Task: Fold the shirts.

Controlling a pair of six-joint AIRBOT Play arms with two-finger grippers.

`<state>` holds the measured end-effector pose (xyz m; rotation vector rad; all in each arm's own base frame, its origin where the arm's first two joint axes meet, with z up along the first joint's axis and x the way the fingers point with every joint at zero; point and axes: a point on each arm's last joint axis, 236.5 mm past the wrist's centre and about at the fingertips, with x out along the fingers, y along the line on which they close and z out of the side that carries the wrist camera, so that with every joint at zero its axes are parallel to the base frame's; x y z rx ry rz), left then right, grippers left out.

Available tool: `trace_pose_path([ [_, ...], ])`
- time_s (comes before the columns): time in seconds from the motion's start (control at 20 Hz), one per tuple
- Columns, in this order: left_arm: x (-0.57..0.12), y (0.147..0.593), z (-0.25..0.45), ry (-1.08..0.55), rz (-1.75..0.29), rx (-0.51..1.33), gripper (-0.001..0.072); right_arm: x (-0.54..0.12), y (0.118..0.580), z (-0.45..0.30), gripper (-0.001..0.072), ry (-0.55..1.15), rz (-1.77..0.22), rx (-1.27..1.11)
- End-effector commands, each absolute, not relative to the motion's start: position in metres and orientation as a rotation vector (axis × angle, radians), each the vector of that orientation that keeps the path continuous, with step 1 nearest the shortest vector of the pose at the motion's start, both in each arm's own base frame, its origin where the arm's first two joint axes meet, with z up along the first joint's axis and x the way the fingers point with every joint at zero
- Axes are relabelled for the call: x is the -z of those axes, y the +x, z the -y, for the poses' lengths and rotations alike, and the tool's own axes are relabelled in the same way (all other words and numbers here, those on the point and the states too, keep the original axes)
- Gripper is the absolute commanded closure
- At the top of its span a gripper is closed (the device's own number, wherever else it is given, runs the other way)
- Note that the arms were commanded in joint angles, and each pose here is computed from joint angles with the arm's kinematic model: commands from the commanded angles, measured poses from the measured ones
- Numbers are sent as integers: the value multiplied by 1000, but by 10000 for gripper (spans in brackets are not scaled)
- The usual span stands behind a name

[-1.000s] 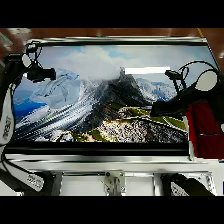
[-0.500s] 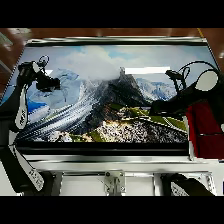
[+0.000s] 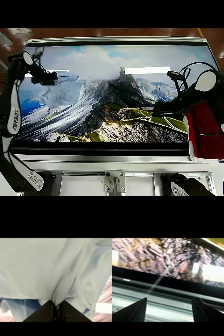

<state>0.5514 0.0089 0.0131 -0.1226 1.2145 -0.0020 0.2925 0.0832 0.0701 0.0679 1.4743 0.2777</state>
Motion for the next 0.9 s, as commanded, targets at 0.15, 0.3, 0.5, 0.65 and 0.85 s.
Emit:
trace_pose_path([
  [0.15, -249, 484, 122, -101, -778, 343, 670, -64, 295, -41, 40, -114, -1479, -178],
  [0.3, -319, 415, 193, -86, -653, 513, 670, -64, 289, -41, 40, -140, -1503, -205],
  [0.5, -325, 347, 285, -63, -675, 733, 670, -64, 275, -36, 40, -182, -1559, -226],
  [0.65, -270, 315, 349, -19, -792, 832, 670, -65, 263, -26, 40, -221, -1610, -204],
  [0.85, -165, 293, 414, -7, -961, 865, 670, -74, 260, -23, 40, -227, -1581, -192],
])
